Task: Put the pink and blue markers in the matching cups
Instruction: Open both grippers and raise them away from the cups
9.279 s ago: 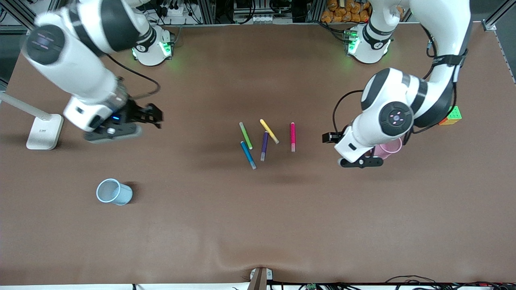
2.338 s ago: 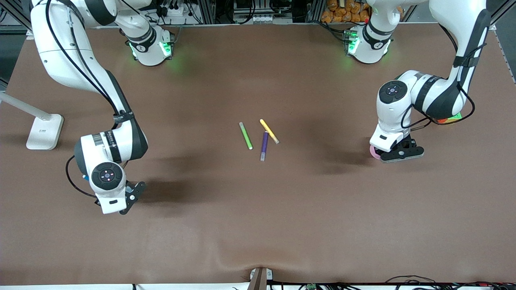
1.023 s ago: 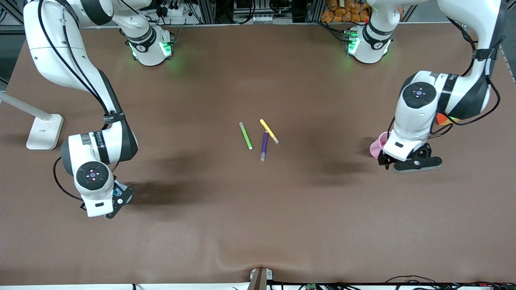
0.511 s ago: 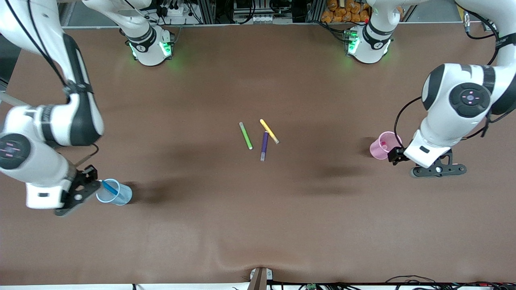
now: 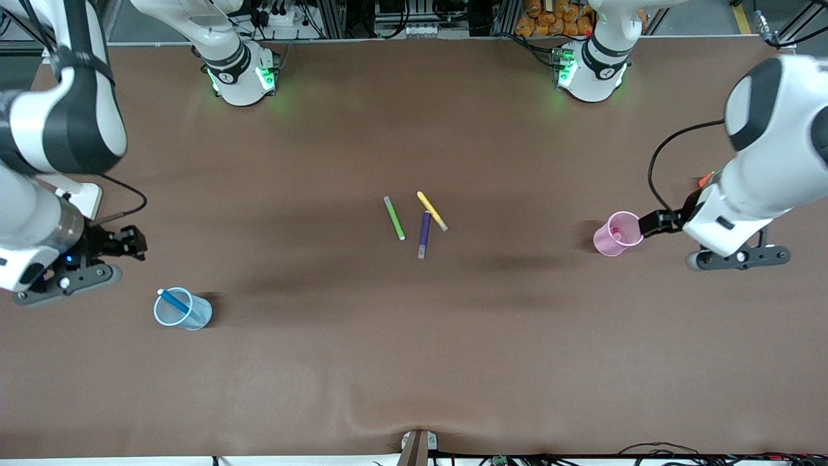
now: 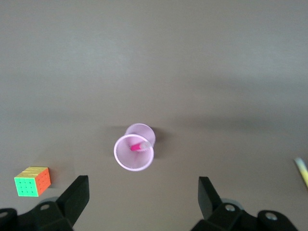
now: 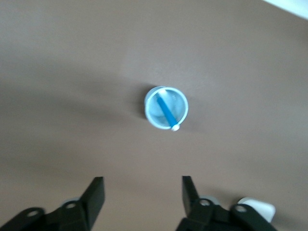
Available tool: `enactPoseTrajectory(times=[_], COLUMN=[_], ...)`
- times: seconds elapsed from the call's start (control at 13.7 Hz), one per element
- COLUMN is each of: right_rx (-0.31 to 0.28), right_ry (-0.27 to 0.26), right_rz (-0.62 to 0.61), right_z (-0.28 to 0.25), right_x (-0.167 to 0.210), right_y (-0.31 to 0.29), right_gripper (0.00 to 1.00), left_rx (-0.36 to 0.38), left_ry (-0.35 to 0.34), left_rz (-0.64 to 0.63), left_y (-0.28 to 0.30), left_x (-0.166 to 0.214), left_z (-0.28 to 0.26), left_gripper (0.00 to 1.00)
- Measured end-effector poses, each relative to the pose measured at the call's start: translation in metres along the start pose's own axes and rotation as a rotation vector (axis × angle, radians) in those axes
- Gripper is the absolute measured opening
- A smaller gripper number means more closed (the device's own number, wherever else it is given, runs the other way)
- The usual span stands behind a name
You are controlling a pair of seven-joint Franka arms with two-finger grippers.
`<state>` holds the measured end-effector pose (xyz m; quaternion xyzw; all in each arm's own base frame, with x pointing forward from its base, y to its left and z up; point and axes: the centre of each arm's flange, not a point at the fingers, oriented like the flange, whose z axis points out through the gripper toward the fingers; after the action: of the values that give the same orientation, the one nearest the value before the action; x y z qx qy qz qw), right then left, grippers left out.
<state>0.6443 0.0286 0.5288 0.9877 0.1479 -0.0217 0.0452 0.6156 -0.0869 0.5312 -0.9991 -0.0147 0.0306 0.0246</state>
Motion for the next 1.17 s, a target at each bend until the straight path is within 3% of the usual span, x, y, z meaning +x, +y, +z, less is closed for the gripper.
enactPoseTrajectory(times=[0.15, 0.22, 0.44, 0.95, 1.17], right_rx=[0.021, 0.038, 0.096, 0.110, 0.116], right_ry=[0.018, 0.035, 0.070, 0.096, 0.084], right_rz=[0.046, 0.071, 0.173, 0.231, 0.246], right_z=[-0.027, -0.039, -0.063, -0.090, -0.095], right_x=[-0.016, -0.023, -0.046, -0.100, -0.108], right_y=[0.002, 0.005, 0.019, 0.034, 0.031], right_gripper=[0.98, 1.00, 1.00, 1.00, 1.00], left_rx=[-0.044, -0.054, -0.054, -0.049, -0.035], left_ry=[0.005, 0.012, 0.024, 0.017, 0.007], left_rz=[0.027, 0.034, 0.044, 0.066, 0.068], left_y=[-0.009, -0.016, -0.030, -0.043, -0.061], left_x=[-0.004, -0.006, -0.010, -0.012, -0.019], left_z=[-0.018, -0.024, -0.035, -0.038, -0.046], left_gripper=[1.00, 1.00, 1.00, 1.00, 1.00])
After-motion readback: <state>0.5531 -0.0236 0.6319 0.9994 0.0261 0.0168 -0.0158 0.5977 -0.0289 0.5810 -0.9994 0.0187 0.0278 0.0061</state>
